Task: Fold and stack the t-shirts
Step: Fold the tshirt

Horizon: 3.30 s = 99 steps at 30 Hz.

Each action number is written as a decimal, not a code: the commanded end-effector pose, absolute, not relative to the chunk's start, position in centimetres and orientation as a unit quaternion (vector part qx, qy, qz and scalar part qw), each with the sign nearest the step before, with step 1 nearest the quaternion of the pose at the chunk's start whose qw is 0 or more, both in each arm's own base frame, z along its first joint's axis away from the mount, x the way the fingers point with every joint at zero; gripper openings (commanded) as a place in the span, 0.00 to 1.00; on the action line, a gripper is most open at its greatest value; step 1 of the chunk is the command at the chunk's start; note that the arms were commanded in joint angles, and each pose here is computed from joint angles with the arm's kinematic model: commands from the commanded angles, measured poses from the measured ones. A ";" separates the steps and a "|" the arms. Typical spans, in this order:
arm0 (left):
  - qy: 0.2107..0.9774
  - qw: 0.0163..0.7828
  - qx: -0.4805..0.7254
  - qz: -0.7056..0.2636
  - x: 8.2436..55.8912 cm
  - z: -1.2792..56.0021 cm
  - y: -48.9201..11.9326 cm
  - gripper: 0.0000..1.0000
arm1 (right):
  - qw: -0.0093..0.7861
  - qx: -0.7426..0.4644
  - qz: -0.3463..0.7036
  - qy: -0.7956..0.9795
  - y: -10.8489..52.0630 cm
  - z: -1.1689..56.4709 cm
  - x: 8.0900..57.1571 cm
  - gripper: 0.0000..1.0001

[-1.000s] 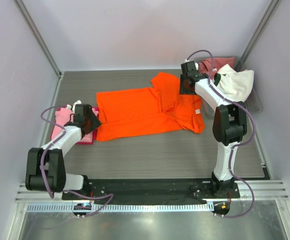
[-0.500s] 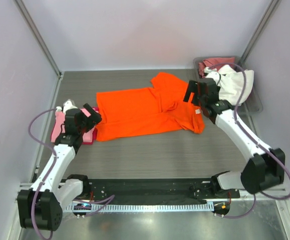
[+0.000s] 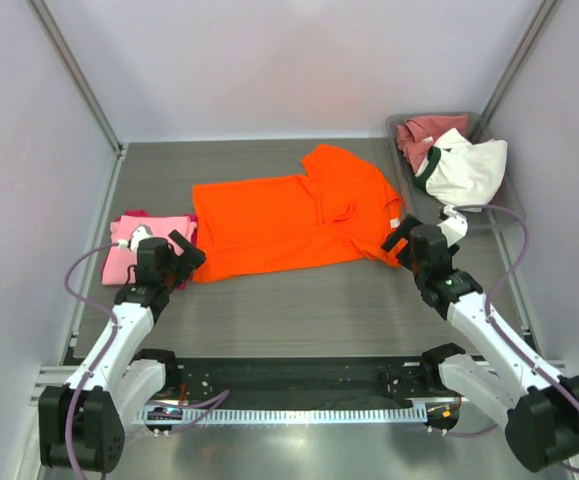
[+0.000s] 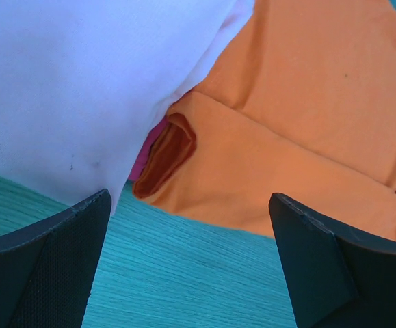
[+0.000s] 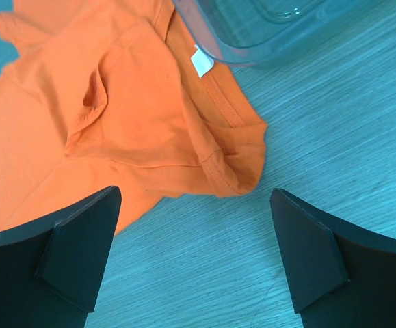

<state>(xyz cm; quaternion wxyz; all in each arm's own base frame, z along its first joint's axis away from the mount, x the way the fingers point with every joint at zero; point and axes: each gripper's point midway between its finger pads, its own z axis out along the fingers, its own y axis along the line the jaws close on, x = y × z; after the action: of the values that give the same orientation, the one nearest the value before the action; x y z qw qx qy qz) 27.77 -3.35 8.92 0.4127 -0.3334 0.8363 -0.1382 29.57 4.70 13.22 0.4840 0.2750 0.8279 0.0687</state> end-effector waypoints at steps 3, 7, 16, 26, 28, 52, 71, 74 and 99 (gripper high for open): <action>0.837 0.415 -0.326 -0.147 29.6 8.9 -3.9 0.96 | 0.527 0.320 0.098 0.781 4.1 14.3 30.0 0.90; 0.839 0.413 -0.305 -0.179 32.1 10.3 -5.3 0.93 | 0.505 0.295 0.100 0.805 5.2 12.5 30.4 0.88; 0.835 0.438 -0.290 -0.163 35.6 12.9 -4.9 0.93 | 0.520 0.249 0.117 0.809 6.0 11.7 30.6 0.88; 0.855 0.400 -0.283 -0.169 39.7 11.2 -6.1 0.92 | 0.530 0.238 0.124 0.804 6.1 11.5 30.2 0.89; 0.862 0.387 -0.284 -0.164 40.1 10.0 -6.2 0.91 | 0.532 0.236 0.125 0.804 6.2 11.6 30.2 0.89; 0.843 0.374 -0.380 -0.065 38.7 7.2 3.3 0.90 | 0.551 0.263 0.105 0.785 4.5 11.9 29.5 0.89; 0.834 0.402 -0.306 -0.220 30.9 12.2 -6.3 0.89 | 0.553 0.353 0.150 0.739 4.1 11.7 29.0 0.74; 0.819 0.400 -0.333 -0.241 29.6 12.3 -6.8 0.89 | 0.539 0.382 0.188 0.727 4.8 10.8 28.9 0.73; 0.753 0.402 -0.480 -0.206 28.0 5.3 -6.5 0.77 | 0.476 0.458 0.202 0.723 6.9 8.0 31.9 0.65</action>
<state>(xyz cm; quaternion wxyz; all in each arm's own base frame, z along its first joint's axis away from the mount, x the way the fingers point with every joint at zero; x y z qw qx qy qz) 26.58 -7.23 4.23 0.3667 -0.4626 0.7798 -0.2083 29.69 6.97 4.74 0.4309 0.4591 0.7537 0.1884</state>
